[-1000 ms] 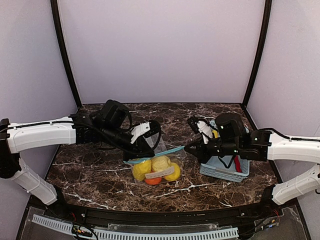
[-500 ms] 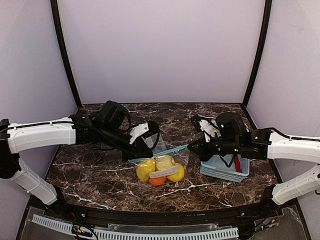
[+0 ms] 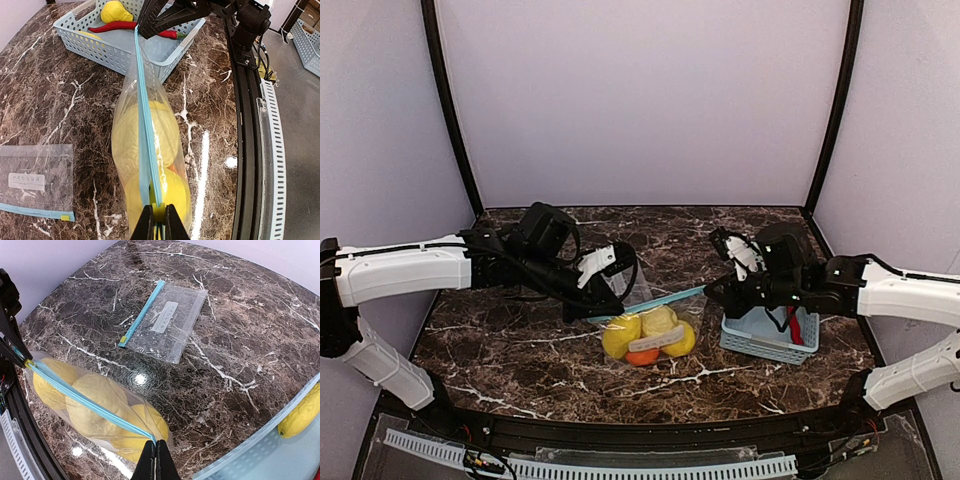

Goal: Place the food in the zip-top bag and seal the zipper

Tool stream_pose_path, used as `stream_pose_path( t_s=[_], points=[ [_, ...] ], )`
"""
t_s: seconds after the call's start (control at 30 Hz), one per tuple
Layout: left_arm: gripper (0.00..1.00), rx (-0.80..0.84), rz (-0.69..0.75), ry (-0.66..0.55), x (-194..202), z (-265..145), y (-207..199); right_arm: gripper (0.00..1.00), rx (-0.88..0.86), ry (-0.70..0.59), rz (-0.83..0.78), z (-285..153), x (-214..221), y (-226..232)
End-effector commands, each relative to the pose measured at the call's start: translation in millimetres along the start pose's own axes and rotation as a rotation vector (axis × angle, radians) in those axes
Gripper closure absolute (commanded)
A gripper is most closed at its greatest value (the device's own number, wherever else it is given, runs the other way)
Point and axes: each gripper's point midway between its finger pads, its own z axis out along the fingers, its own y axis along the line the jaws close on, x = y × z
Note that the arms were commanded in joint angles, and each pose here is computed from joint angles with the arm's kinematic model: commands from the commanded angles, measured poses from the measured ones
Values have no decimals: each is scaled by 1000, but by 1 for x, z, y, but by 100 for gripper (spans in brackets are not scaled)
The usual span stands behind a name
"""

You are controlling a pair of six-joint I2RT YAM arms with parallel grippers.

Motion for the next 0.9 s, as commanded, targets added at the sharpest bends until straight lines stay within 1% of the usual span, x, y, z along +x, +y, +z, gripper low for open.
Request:
stream_pose_path(
  t_s=[0.0, 0.43, 0.5, 0.6, 0.63, 0.67, 0.73, 0.8, 0.87],
  points=[
    [99, 16, -28, 55, 20, -9, -6, 100, 124, -28, 37, -10, -5, -30],
    [99, 25, -37, 51, 20, -8, -6, 100, 146, -30, 61, -16, -2, -39],
    [99, 32, -42, 42, 18, -8, -7, 100, 87, -26, 36, -15, -3, -28],
    [99, 83, -66, 13, 11, -5, -14, 99, -138, -24, -29, -17, -7, 12],
    [99, 99, -70, 7, 9, -3, -16, 93, -200, -29, -44, -18, -9, 23],
    [99, 126, -76, 0, 6, -1, -21, 84, -248, -37, -56, -20, -11, 31],
    [99, 158, -70, 0, 4, 4, -28, 63, -331, -49, -75, -25, -15, 46],
    [99, 186, -67, 3, 2, 9, -35, 49, -385, -59, -98, -28, -21, 58],
    [99, 207, -68, 1, 0, 10, -39, 40, -437, -68, -123, -30, -25, 70]
  ],
)
